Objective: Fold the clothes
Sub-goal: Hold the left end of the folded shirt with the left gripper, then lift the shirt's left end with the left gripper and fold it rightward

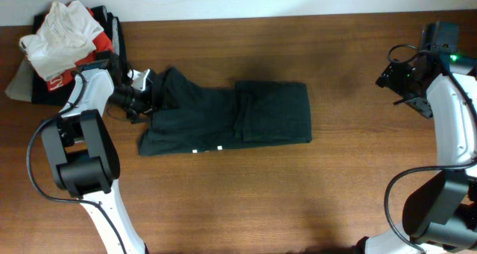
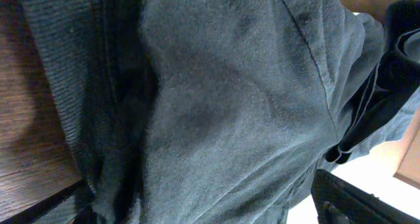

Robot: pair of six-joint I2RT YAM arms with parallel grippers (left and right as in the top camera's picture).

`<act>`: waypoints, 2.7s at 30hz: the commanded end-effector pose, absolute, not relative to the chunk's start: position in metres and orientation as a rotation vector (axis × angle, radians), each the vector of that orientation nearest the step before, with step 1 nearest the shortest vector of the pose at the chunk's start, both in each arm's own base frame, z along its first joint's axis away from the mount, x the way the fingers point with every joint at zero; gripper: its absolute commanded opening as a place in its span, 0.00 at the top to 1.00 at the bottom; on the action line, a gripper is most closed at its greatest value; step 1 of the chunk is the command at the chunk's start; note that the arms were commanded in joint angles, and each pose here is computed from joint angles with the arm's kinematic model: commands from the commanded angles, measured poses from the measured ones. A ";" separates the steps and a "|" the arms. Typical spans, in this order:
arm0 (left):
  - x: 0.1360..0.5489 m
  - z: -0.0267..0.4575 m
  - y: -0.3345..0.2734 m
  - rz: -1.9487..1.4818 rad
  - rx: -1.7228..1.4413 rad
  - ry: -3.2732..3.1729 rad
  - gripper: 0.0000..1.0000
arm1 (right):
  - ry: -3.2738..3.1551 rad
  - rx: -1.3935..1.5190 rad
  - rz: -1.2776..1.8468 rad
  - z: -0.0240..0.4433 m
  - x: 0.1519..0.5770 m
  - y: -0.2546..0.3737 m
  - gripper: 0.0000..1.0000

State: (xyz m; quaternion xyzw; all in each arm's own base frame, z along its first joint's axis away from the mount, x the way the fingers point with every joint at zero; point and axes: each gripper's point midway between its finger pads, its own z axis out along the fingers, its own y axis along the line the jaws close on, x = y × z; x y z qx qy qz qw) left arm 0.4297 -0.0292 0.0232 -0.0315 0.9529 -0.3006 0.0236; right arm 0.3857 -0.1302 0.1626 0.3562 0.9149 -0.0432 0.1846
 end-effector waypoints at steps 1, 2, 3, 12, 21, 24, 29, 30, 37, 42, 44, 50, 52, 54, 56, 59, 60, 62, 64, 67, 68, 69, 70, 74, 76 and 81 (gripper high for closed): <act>0.420 -0.004 -0.025 -0.877 -0.089 3.028 0.01 | 2.571 1.016 -0.153 0.162 0.385 -0.135 0.01; 0.420 -0.004 -0.026 -0.877 -0.086 3.029 0.01 | 2.571 1.016 -0.153 0.162 0.385 -0.135 0.01; 0.420 -0.004 -0.027 -0.878 -0.082 3.030 0.01 | 2.571 1.016 -0.153 0.162 0.385 -0.135 0.01; 0.423 -0.005 -0.029 -0.866 -0.064 3.021 0.01 | 2.571 1.016 -0.153 0.162 0.385 -0.135 0.01; 0.427 -0.005 -0.030 -0.858 -0.054 3.006 0.30 | 2.571 1.016 -0.153 0.162 0.385 -0.135 0.01; 0.430 -0.005 -0.029 -0.852 -0.052 2.992 0.51 | 2.571 1.016 -0.153 0.162 0.385 -0.135 0.01; 0.432 -0.005 -0.029 -0.849 -0.055 2.985 0.49 | 2.571 1.016 -0.153 0.162 0.385 -0.135 0.01; 0.432 -0.005 -0.029 -0.849 -0.054 2.985 0.39 | 2.571 1.016 -0.153 0.162 0.385 -0.135 0.01; 0.435 -0.006 -0.048 -0.844 0.023 2.982 0.47 | 2.571 1.016 -0.153 0.162 0.385 -0.135 0.01; 0.437 -0.006 -0.057 -0.838 0.061 2.973 0.98 | 2.571 1.016 -0.153 0.162 0.385 -0.135 0.01; 0.436 -0.009 -0.048 -0.781 -0.007 3.007 0.99 | 2.571 1.016 -0.153 0.162 0.385 -0.135 0.01; 0.433 -0.003 0.003 -0.555 -0.253 3.093 0.99 | 2.571 1.016 -0.153 0.162 0.385 -0.135 0.01; 0.436 0.010 0.024 -0.474 -0.298 3.095 0.99 | 2.572 1.015 -0.153 0.162 0.385 -0.135 0.01; 0.441 0.031 0.040 -0.395 -0.344 3.086 0.99 | 2.571 1.016 -0.153 0.162 0.385 -0.135 0.01; 0.445 0.050 0.046 -0.367 -0.353 3.067 1.00 | 2.571 1.016 -0.153 0.162 0.385 -0.135 0.01; 0.451 0.080 0.042 -0.362 -0.337 3.041 0.99 | 2.571 1.016 -0.153 0.162 0.385 -0.135 0.01; 0.451 0.088 0.039 -0.362 -0.326 3.039 1.00 | 2.571 1.016 -0.153 0.162 0.385 -0.135 0.01; 0.451 0.103 0.025 -0.362 -0.280 3.038 0.99 | 2.571 1.016 -0.153 0.162 0.385 -0.135 0.01; 0.451 0.112 0.008 -0.363 -0.222 3.040 0.99 | 2.571 1.016 -0.153 0.162 0.385 -0.135 0.01; 0.451 0.126 -0.027 -0.360 -0.107 3.024 0.99 | 2.571 1.016 -0.153 0.162 0.385 -0.135 0.01; 0.451 0.132 -0.037 -0.336 -0.074 3.014 1.00 | 2.571 1.016 -0.153 0.162 0.385 -0.135 0.01; 0.452 0.135 -0.042 -0.313 -0.051 3.008 0.99 | 2.571 1.016 -0.153 0.162 0.385 -0.135 0.01; 0.452 0.143 -0.051 -0.243 -0.022 2.992 0.99 | 2.571 1.016 -0.153 0.162 0.385 -0.135 0.01; 0.444 0.166 -0.094 -0.173 0.093 2.950 0.99 | 2.571 1.016 -0.153 0.162 0.385 -0.135 0.01; 0.439 0.166 -0.112 -0.179 0.153 2.951 1.00 | 2.571 1.016 -0.153 0.162 0.385 -0.135 0.01; 0.433 0.168 -0.158 -0.192 0.278 2.916 0.99 | 2.571 1.016 -0.153 0.162 0.385 -0.135 0.01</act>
